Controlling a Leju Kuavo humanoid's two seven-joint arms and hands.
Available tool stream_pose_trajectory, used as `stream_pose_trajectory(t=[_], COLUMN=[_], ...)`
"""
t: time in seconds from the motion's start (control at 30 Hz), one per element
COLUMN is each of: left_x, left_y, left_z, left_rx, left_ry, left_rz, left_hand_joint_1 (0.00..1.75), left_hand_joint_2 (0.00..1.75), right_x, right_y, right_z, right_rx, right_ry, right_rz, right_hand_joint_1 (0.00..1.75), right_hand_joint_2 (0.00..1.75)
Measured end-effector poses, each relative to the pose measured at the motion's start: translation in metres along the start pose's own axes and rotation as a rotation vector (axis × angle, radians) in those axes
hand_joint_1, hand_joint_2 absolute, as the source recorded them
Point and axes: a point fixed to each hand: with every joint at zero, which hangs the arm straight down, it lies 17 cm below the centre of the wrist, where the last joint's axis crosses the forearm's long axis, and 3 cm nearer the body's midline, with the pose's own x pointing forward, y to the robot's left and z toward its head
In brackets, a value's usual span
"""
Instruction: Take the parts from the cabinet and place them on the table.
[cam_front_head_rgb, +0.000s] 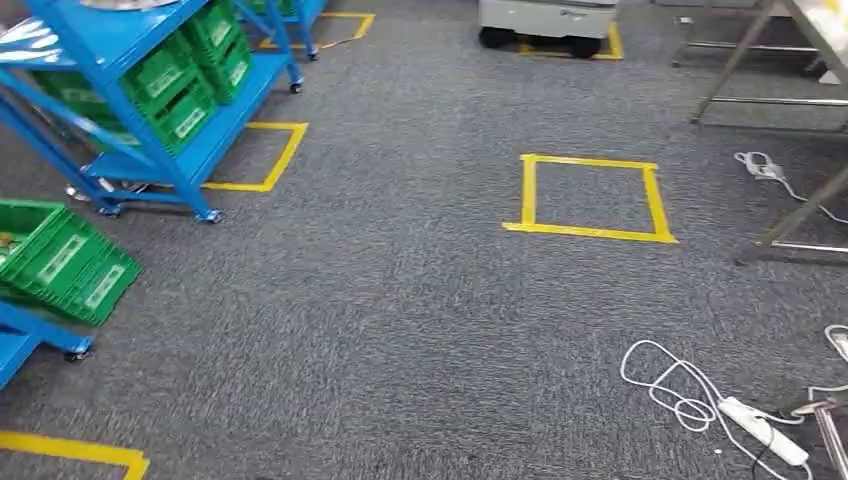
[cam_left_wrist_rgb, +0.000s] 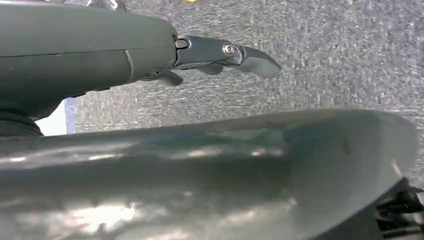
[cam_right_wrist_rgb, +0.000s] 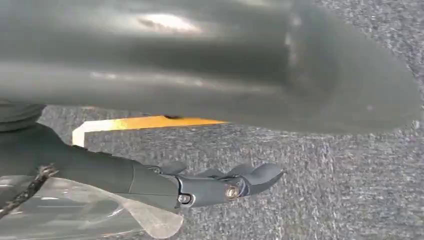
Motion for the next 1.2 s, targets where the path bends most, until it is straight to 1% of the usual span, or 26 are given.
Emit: stream_pose_trajectory(t=[0.1, 0.47, 0.6, 0.73, 1.2], left_x=[-0.0059, -0.0002, -0.0036, 0.0027, 0.0015], left_y=[-0.0003, -0.0021, -0.0032, -0.0031, -0.0032], left_z=[0.0006, 0.0010, 0.0016, 0.0014, 0.0016], left_rx=[0.001, 0.002, 0.001, 0.002, 0.005], left_ry=[0.005, -0.008, -0.005, -0.024, -0.023], left_rz=[-0.002, -0.001, -0.002, -0.001, 0.000], left_hand_joint_1=[0.00, 0.00, 0.00, 0.00, 0.00], left_hand_joint_2=[0.00, 0.00, 0.00, 0.00, 0.00], right_x=[0.0032, -0.0028, -0.0026, -0.0047, 0.0012], right_y=[0.0004, -0.0026, -0.0029, -0.0006, 0.0020], right_z=[-0.0011, -0.0001, -0.0003, 0.0010, -0.0008], right_rx=[0.003, 0.002, 0.002, 0.018, 0.030], right_ry=[-0.004, 0.014, 0.015, 0.018, 0.012], right_rz=[-0.004, -0.023, -0.024, -0.032, -0.046], right_hand_joint_1=[0.00, 0.00, 0.00, 0.00, 0.00], right_hand_joint_2=[0.00, 0.00, 0.00, 0.00, 0.00])
